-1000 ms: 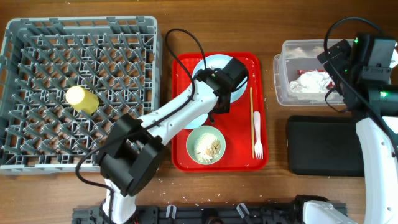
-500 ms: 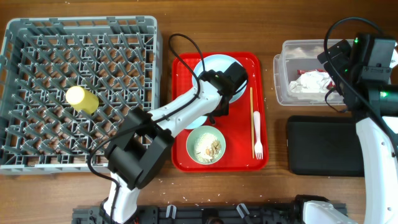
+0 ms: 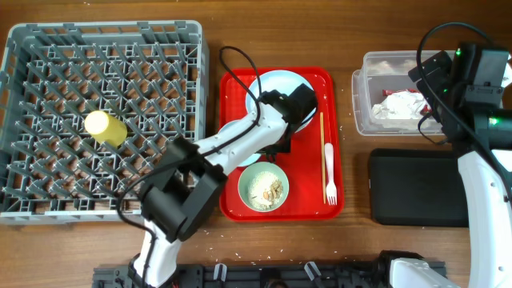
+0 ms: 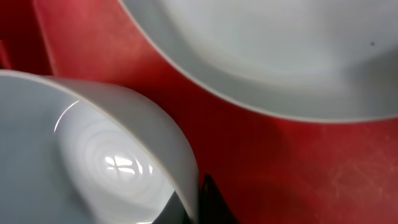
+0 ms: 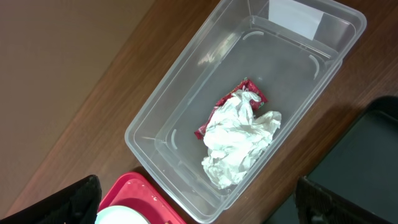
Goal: Sort waste into correct bins and load items into the dishwasher rack
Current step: 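Grasp the light-blue cup on the tray with the left gripper, then place the light-blue cup upside down in the dish rack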
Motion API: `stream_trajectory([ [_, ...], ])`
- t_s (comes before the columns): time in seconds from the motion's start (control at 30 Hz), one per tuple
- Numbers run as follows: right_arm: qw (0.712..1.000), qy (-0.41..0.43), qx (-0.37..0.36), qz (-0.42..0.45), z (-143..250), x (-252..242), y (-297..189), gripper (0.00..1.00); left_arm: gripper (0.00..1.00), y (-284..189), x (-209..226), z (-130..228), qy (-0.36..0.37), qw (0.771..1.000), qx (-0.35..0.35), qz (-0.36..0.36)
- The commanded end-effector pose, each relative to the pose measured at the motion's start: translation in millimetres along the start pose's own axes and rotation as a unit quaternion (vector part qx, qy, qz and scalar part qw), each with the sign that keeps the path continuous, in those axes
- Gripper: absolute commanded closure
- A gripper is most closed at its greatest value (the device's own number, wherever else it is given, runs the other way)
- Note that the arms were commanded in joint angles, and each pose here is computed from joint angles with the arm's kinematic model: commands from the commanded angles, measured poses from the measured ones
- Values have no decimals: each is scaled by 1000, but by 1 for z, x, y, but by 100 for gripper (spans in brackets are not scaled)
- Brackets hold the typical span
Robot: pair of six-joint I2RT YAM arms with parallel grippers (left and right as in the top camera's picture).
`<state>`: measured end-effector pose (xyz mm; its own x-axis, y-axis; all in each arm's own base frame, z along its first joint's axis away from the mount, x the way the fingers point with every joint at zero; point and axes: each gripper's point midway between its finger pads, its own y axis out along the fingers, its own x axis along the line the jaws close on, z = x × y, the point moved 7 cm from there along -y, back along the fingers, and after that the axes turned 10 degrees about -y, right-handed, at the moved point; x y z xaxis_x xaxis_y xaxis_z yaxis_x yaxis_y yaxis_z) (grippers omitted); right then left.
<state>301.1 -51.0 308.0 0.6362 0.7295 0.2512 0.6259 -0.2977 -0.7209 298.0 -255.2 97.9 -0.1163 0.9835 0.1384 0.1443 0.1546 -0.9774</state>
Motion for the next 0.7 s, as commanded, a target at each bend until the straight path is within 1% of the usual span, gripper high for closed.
stream_trajectory([
  [0.0,1000,6,-7,8,-2,-2,0,0,96,-63,8,-15,-4,997,-58,55],
  [0.13,1000,6,-7,8,-2,-2,0,0,96,-107,23,-21,-8,990,-99,102],
  [0.27,1000,6,-7,8,-2,-2,0,0,96,-143,48,-38,28,977,-138,162],
  [0.4,1000,6,-7,8,-2,-2,0,0,96,-145,88,-70,-2,974,-164,155],
  [0.47,1000,6,-7,8,-2,-2,0,0,96,-140,111,-93,1,972,-187,142],
  [0.57,1000,6,-7,8,-2,-2,0,0,96,-142,143,-130,-40,958,-239,155],
  [0.63,1000,6,-7,8,-2,-2,0,0,96,-146,170,-156,-75,939,-266,204],
  [0.67,1000,6,-7,8,-2,-2,0,0,96,-148,184,-167,-70,925,-271,255],
])
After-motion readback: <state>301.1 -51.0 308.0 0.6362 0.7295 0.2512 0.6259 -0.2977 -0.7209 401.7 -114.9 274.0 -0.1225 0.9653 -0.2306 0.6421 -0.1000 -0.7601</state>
